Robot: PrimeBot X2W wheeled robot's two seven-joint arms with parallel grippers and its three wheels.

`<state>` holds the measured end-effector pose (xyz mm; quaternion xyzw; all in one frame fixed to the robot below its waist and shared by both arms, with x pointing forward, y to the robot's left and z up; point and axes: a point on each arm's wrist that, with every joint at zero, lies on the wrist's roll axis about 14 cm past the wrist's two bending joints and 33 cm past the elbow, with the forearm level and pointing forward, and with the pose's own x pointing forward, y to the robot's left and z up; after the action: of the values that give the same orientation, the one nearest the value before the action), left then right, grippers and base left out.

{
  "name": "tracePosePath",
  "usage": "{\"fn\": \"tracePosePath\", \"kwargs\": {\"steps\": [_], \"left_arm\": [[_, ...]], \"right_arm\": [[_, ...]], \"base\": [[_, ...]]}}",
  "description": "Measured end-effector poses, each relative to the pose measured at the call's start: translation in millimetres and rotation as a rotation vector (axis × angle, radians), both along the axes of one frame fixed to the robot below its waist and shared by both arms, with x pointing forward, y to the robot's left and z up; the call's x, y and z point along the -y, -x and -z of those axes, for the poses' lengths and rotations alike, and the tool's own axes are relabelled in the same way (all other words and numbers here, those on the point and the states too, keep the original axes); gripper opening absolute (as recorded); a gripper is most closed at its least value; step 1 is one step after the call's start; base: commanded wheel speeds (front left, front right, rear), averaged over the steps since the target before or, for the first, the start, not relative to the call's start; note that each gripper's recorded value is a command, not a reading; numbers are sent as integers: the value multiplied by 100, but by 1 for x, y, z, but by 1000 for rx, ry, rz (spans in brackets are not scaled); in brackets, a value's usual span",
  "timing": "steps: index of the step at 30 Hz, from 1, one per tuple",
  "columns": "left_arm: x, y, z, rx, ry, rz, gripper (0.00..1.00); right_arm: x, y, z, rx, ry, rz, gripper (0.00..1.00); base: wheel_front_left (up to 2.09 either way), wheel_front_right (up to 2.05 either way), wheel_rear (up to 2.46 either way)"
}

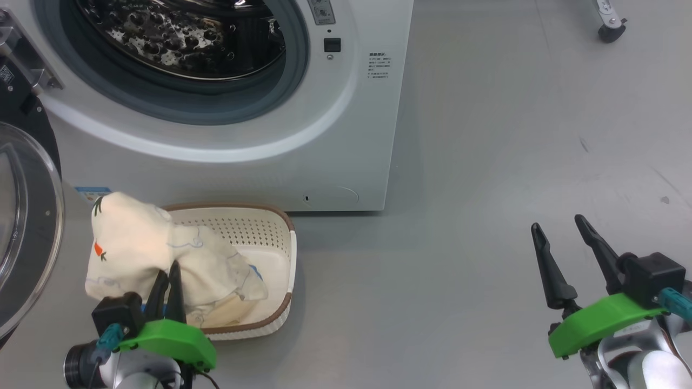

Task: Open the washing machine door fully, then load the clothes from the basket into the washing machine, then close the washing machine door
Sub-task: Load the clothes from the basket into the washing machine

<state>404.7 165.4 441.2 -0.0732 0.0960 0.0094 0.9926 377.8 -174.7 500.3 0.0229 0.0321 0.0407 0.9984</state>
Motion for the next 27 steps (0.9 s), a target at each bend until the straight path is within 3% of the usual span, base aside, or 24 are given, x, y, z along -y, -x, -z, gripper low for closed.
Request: {"fn": "tracePosePath", "kwargs": {"steps": [15,27], "left_arm": [[1,-1,-2,-4,-9,6,0],[26,-61,-12,1,-27,82,0]], "right_arm": [[-4,-1,3,-8,-4,-11,100],[8,0,20,-59,-17,28,100]], "base": [[0,0,0],[0,0,0]]}}
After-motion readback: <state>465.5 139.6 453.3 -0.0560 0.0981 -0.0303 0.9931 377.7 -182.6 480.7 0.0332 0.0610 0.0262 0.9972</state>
